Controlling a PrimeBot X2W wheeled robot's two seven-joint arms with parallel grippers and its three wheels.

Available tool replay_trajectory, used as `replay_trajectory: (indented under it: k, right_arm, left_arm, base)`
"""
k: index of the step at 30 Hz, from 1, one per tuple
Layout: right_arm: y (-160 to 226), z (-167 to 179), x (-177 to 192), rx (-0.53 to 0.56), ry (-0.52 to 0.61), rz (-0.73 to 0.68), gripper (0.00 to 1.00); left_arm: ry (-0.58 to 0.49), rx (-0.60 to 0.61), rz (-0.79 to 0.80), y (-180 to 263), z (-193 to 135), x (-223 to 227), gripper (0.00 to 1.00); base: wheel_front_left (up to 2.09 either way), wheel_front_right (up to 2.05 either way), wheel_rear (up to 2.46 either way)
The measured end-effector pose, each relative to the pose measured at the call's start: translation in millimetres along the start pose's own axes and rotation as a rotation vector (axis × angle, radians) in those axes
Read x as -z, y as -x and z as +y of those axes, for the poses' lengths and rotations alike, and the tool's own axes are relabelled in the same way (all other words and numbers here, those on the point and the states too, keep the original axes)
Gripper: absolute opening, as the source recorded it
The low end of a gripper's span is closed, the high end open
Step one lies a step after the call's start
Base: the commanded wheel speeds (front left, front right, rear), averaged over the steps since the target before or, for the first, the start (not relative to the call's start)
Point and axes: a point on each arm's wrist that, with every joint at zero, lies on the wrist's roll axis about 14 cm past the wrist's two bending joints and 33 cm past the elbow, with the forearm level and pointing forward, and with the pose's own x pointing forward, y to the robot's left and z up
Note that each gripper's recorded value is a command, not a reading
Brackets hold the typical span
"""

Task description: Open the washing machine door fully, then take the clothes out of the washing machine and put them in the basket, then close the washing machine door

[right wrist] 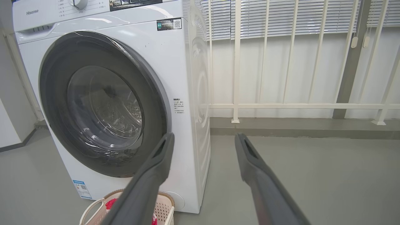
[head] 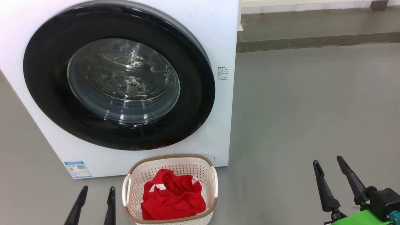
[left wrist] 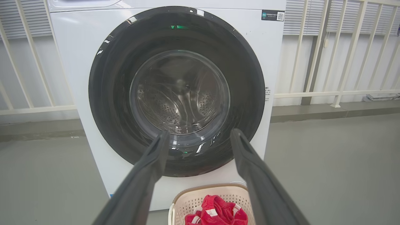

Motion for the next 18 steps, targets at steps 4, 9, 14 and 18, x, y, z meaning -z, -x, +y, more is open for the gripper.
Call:
replay_trajectory:
  k: [4,9,14,18]
  right_arm:
    - [0.4,1.1,1.5,-0.003,0.004,0.005,0.0]
    - [13.8,-0.1,31.4,0.026,-0.026,0.097,0.0]
    - [19.7,-1.9,42.3,0.046,-0.066,0.134,0.0]
    - [19.6,-4.1,44.4,0.062,-0.109,0.145,0.0]
  left_arm:
    - [-0.004,0.005,0.001,0.4,-1.9,0.1,0.0]
    - [0.022,-0.003,0.087,9.2,-5.1,26.6,0.0]
    - [0.071,-0.022,0.128,13.2,-3.2,37.3,0.0]
    - [0.118,-0.037,0.135,13.3,-1.4,39.1,0.0]
  base:
    - [0.0,0.0,0.0]
    - [0.0,0.0,0.0]
    - [0.0,0.0,0.0]
    - [0.0,0.0,0.0]
